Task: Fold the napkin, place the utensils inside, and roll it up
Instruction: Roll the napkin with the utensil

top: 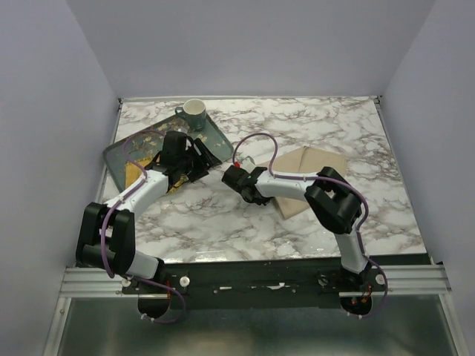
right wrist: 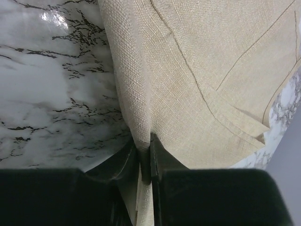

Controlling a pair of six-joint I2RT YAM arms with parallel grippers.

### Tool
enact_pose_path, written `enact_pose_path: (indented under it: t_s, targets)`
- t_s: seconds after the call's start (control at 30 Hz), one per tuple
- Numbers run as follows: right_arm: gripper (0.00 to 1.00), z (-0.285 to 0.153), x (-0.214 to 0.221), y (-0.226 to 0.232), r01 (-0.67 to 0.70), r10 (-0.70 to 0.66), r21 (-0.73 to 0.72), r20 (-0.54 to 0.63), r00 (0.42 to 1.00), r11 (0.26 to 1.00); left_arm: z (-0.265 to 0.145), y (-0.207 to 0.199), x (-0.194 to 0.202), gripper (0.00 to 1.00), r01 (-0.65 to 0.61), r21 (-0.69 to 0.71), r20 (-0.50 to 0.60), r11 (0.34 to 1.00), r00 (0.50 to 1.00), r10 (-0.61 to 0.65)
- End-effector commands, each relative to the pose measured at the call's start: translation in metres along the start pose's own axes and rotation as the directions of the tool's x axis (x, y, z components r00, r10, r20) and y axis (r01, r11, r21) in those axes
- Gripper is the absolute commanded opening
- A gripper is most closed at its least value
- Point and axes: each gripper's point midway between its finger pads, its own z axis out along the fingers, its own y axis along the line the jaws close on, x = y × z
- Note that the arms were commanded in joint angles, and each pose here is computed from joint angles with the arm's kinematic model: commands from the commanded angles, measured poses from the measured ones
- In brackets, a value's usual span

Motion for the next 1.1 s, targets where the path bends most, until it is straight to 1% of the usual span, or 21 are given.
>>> enact_pose_path:
  t_s: [0.0,0.03,0.07,0.1,0.23,0.3,0.4,0.43,0.47,0.5,0.53,0.6,0.63,0.7,0.73,0.8,0.83,0.9,0.93,1.0,1.07]
  targets:
    - [0.13,0.012,0.011,0.031,-0.028,0.024,-0.119,-0.033,0.999,0.993,0.008,0.003,0.012,0.77,0.018,0.043,-0.047,0.999,0.999,-0.016]
    - [0.08,0.01,0.011,0.033,-0.037,0.033,-0.145,-0.033,0.999,0.989,0.009,0.006,0.015,0.77,0.024,0.042,-0.053,0.999,0.998,-0.021]
    - [0.04,0.011,0.008,0.035,-0.042,0.039,-0.168,-0.023,0.999,0.985,0.011,0.004,0.016,0.78,0.026,0.059,-0.053,0.998,0.998,-0.023]
    - [0.01,0.01,0.008,0.036,-0.05,0.046,-0.189,-0.027,0.999,0.981,0.013,0.004,0.021,0.78,0.032,0.068,-0.074,0.997,0.997,-0.027]
    - [0.01,0.009,0.007,0.042,-0.117,0.104,-0.31,-0.058,0.993,0.944,0.02,0.002,0.034,0.78,0.033,0.08,-0.127,0.996,0.992,-0.023]
    - [0.01,0.005,0.005,0.042,-0.142,0.137,-0.372,-0.04,0.99,0.917,0.024,-0.001,0.043,0.78,0.027,0.085,-0.157,0.996,0.988,-0.013]
    - [0.0,0.001,0.004,0.041,-0.18,0.174,-0.473,-0.057,0.983,0.863,0.028,-0.009,0.052,0.78,0.011,0.108,-0.175,0.994,0.985,0.008]
    - [0.0,-0.002,0.003,0.044,-0.196,0.185,-0.544,-0.075,0.98,0.816,0.029,-0.01,0.054,0.78,0.015,0.11,-0.179,0.994,0.984,0.005]
    - [0.01,-0.003,-0.002,0.045,-0.189,0.193,-0.58,-0.055,0.98,0.793,0.03,-0.013,0.056,0.79,0.012,0.12,-0.18,0.993,0.984,0.01]
    - [0.01,-0.004,-0.001,0.044,-0.198,0.199,-0.602,-0.066,0.978,0.773,0.032,-0.017,0.063,0.79,0.005,0.127,-0.194,0.992,0.981,0.02]
    - [0.0,-0.006,-0.001,0.045,-0.221,0.211,-0.658,-0.095,0.973,0.72,0.032,-0.021,0.067,0.79,-0.003,0.136,-0.2,0.991,0.979,0.03]
    - [0.01,-0.005,0.001,0.043,-0.234,0.222,-0.692,-0.108,0.969,0.683,0.037,-0.026,0.076,0.79,-0.012,0.14,-0.223,0.99,0.974,0.044]
    - [0.01,-0.005,0.0,0.039,-0.248,0.236,-0.72,-0.119,0.964,0.648,0.038,-0.033,0.084,0.79,-0.026,0.154,-0.239,0.988,0.969,0.063]
    - [0.0,-0.003,-0.001,0.036,-0.257,0.25,-0.739,-0.123,0.96,0.622,0.044,-0.036,0.091,0.79,-0.027,0.15,-0.252,0.988,0.966,0.065]
    - [0.01,-0.003,0.003,0.034,-0.272,0.257,-0.764,-0.144,0.956,0.585,0.045,-0.041,0.097,0.79,-0.035,0.16,-0.262,0.987,0.962,0.077]
    - [0.01,-0.002,0.003,0.031,-0.282,0.272,-0.783,-0.15,0.95,0.554,0.05,-0.043,0.104,0.8,-0.032,0.159,-0.274,0.987,0.959,0.075]
    - [0.01,-0.001,0.006,0.03,-0.296,0.28,-0.798,-0.166,0.946,0.525,0.052,-0.049,0.104,0.81,-0.035,0.17,-0.273,0.985,0.959,0.081]
    - [0.01,0.0,0.006,0.028,-0.298,0.295,-0.813,-0.163,0.941,0.501,0.056,-0.053,0.113,0.84,-0.035,0.169,-0.294,0.985,0.952,0.085]
    - [0.01,0.0,0.006,0.027,-0.307,0.304,-0.826,-0.174,0.936,0.472,0.058,-0.057,0.114,0.86,-0.031,0.172,-0.296,0.985,0.952,0.082]
    - [0.01,0.002,0.008,0.028,-0.31,0.313,-0.838,-0.178,0.933,0.448,0.064,-0.06,0.119,0.9,-0.016,0.179,-0.307,0.984,0.949,0.072]
    - [0.0,0.005,0.008,0.026,-0.32,0.323,-0.843,-0.187,0.928,0.432,0.068,-0.064,0.117,0.92,0.01,0.182,-0.295,0.983,0.954,0.045]
